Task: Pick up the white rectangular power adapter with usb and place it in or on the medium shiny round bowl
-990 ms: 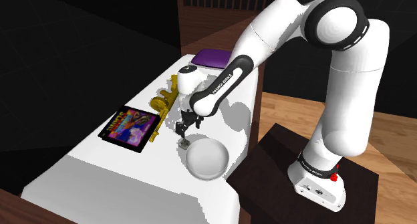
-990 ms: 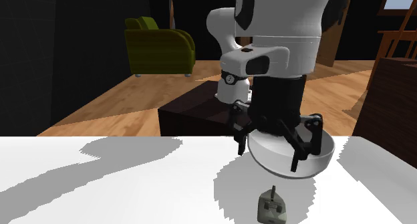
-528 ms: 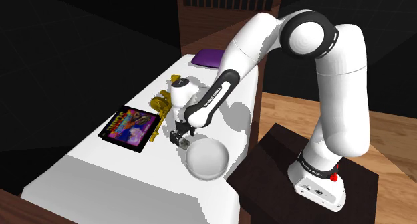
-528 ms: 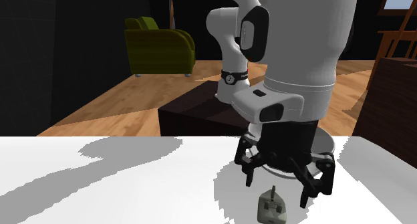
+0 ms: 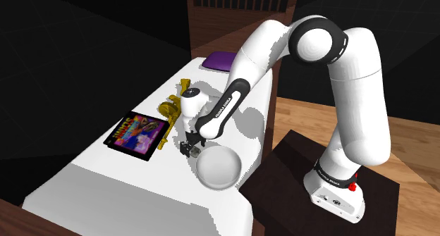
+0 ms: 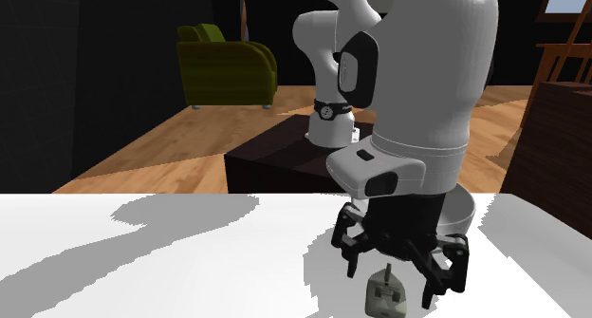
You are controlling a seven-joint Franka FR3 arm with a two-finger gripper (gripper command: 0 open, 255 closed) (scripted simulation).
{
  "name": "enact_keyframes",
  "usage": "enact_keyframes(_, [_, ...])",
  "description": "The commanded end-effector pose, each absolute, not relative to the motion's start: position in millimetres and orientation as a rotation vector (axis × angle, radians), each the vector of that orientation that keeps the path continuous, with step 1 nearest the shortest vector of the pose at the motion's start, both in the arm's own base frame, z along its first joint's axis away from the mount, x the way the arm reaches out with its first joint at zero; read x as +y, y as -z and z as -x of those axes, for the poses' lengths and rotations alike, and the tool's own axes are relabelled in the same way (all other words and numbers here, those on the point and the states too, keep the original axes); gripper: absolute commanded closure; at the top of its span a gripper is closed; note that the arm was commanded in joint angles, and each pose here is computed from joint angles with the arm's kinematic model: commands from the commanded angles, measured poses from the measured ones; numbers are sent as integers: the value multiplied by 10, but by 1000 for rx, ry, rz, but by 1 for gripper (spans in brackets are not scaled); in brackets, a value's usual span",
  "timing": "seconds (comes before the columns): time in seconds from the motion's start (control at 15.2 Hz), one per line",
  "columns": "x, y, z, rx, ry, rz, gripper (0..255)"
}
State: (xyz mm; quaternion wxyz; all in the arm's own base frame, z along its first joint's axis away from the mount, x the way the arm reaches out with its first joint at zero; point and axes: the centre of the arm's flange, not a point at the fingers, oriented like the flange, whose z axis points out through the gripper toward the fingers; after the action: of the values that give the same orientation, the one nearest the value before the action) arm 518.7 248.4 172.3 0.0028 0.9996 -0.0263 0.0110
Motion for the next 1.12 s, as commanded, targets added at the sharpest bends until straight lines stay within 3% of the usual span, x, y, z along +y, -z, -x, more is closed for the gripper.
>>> enact_keyframes(0.0, [2484, -1722, -5187, -82, -35, -3135, 0])
enact_keyframes(0.13, [2484, -1722, -5187, -82, -35, -3135, 0])
enact_keyframes(0.2, [2484, -1722, -5187, -82, -35, -3135, 255])
enact_keyframes(1.06, [2484, -1933, -5187, -82, -35, -3135, 255])
